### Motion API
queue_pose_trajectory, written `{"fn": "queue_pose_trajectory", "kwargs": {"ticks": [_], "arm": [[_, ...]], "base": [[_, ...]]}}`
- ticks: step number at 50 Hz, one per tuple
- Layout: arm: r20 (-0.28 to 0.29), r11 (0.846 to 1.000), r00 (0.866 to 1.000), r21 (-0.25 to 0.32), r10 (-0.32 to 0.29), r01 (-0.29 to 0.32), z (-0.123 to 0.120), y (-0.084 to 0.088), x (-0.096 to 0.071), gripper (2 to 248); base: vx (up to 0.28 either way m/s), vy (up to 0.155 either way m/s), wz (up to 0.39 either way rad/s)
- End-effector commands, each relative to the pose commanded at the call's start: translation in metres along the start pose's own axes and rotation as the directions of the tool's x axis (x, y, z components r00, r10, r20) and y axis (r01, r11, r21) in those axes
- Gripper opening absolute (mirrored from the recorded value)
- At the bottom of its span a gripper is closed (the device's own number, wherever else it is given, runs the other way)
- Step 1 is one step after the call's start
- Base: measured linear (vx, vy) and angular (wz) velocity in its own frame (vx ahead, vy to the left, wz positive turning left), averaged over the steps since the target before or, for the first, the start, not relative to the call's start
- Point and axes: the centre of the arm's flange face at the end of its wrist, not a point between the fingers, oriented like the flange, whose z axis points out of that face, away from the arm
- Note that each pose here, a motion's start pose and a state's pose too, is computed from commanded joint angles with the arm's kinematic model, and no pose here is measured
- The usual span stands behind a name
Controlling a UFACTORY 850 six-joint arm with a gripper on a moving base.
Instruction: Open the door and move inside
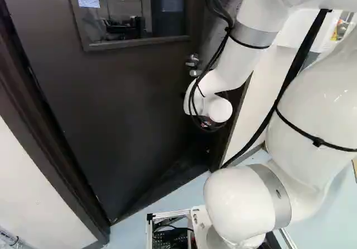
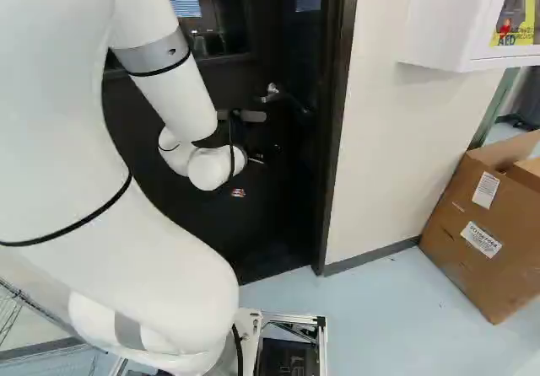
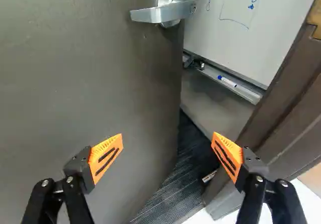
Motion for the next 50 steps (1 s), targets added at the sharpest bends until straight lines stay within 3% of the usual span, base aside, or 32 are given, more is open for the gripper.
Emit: {"fn": "queue_pose_trajectory", "kwargs": {"ticks": [21, 50], "arm": [[0.000, 1.000, 1.000, 0.000, 0.000, 0.000, 0.0000, 0.0000, 0.0000, 247], [0.000, 1.000, 1.000, 0.000, 0.000, 0.000, 0.0000, 0.0000, 0.0000, 247]], "base": [[0.063, 0.032, -0.016], [0.049, -0.012, -0.121]]}}
